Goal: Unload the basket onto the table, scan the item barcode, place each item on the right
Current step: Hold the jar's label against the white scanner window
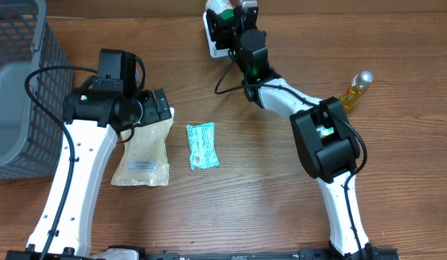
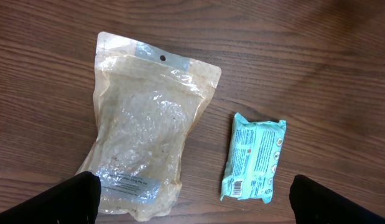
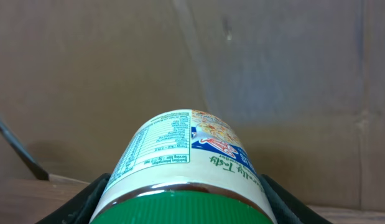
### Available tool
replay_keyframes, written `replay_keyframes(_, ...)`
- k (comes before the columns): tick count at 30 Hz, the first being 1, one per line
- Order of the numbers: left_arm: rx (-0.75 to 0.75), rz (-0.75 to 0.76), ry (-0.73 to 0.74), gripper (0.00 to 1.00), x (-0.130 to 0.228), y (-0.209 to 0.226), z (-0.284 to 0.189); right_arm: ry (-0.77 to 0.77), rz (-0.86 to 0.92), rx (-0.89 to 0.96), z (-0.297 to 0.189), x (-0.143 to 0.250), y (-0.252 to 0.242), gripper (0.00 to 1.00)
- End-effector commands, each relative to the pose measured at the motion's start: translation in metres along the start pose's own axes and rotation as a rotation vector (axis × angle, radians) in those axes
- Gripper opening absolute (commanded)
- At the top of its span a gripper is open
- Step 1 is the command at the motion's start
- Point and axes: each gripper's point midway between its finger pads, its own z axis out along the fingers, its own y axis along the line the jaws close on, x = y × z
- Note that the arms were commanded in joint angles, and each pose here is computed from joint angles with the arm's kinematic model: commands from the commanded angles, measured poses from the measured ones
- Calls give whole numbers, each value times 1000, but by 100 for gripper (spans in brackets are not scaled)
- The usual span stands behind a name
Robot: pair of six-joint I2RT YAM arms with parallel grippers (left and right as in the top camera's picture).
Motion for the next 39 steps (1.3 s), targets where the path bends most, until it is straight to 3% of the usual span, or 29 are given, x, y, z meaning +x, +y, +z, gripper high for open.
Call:
replay_keyframes(1, -4, 4, -11, 99, -3, 1, -2, -49, -11, 12, 3, -5, -2, 19)
replay_keyframes(31, -4, 4, -11, 100, -3, 1, -2, -107, -4, 21, 6, -12, -19, 17)
replay_keyframes(39, -4, 4, -11, 100, -3, 1, -2, -101, -1, 19, 15, 7, -25, 17)
